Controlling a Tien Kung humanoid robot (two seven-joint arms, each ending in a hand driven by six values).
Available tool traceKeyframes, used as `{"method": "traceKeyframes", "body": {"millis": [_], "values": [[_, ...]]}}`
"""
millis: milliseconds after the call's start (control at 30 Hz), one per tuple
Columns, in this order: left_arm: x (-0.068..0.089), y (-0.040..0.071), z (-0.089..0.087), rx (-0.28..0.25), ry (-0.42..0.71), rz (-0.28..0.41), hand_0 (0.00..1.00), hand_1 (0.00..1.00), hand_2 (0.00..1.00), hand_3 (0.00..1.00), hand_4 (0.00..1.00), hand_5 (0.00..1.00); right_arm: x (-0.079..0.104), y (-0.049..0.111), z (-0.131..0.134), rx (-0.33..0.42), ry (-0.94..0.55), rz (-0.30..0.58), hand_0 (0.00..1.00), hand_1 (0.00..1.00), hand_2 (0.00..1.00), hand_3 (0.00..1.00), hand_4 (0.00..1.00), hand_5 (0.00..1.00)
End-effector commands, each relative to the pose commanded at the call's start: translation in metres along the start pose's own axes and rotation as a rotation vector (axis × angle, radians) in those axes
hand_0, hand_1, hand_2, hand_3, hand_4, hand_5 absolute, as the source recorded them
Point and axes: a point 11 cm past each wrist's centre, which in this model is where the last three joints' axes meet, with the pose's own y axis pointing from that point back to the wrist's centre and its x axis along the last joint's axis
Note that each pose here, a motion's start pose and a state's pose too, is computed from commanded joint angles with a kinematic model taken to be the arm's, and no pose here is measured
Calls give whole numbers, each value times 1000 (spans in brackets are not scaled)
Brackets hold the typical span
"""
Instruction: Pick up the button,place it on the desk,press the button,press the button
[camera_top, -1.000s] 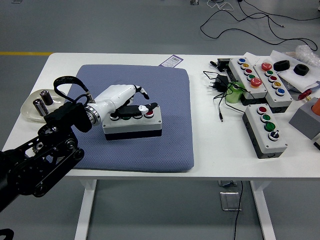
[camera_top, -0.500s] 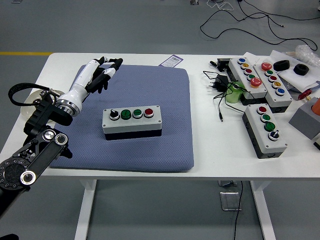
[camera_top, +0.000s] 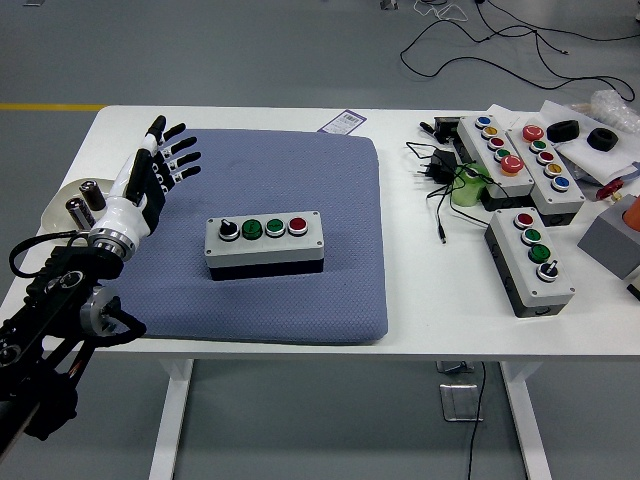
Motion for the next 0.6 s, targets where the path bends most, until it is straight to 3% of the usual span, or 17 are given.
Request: {"method": "traceKeyframes", "body": {"millis": [167, 600], "values": [[1, 0, 2, -2, 2, -14, 793, 828, 857, 874, 718, 998, -1, 0, -1, 0, -3, -1, 673, 646, 690, 635, 311, 193], [0, 0, 9, -9, -126, -85, 767, 813, 833, 861, 717, 998, -1, 0, 0, -2, -4, -1, 673, 646, 690, 635, 312, 192]]}}
